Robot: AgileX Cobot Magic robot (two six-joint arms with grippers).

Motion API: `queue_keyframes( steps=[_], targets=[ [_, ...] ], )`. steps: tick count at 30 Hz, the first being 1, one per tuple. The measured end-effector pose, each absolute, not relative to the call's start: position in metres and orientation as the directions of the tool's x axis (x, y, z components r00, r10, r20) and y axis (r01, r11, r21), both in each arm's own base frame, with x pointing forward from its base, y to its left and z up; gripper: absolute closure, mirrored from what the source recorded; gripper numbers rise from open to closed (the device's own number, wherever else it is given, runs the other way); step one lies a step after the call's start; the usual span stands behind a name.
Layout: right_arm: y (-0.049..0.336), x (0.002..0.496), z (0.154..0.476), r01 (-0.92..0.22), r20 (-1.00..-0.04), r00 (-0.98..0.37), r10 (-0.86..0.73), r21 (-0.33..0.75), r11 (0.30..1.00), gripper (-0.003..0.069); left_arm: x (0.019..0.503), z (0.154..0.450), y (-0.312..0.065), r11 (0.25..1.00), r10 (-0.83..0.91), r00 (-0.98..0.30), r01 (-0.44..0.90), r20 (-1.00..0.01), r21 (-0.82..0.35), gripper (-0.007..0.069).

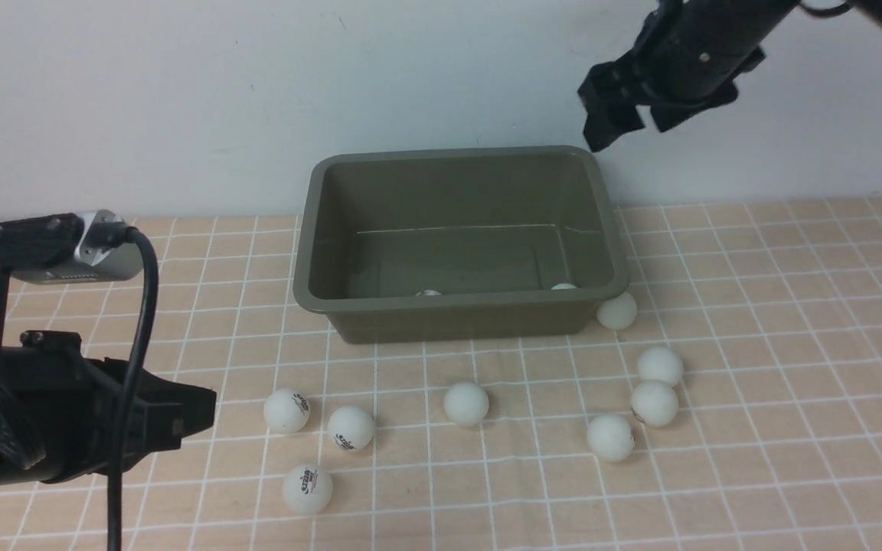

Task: Put the table tennis balls into the box on the light coffee tablecloth.
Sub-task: 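Reach for and grasp a ping pong ball on the table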

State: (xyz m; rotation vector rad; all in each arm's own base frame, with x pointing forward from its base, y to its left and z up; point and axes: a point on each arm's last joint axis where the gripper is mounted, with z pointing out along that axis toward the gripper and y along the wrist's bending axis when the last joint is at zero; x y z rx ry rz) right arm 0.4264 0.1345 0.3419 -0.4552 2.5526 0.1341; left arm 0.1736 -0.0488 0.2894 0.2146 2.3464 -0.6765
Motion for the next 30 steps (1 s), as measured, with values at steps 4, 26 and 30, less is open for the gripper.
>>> queue_keyframes(
  steps=[4,26,30],
  targets=[
    [0.122,0.403,0.343,-0.322,-0.486,-0.824,-0.293,-0.023,0.946,0.0118,0.173,0.289,-0.049,0.851,-0.027,-0.758,0.325,-0.651,-0.413,0.0694],
    [0.111,0.367,0.225,-0.258,-0.309,-0.920,-0.241,0.014,0.966,0.0118,0.173,0.289,-0.049,0.851,-0.026,-0.759,0.325,-0.651,-0.413,0.0694],
    [0.113,0.372,0.215,-0.254,-0.316,-0.919,-0.236,0.018,0.967,0.0118,0.173,0.289,-0.049,0.851,-0.026,-0.759,0.325,-0.651,-0.413,0.0694]
  ],
)
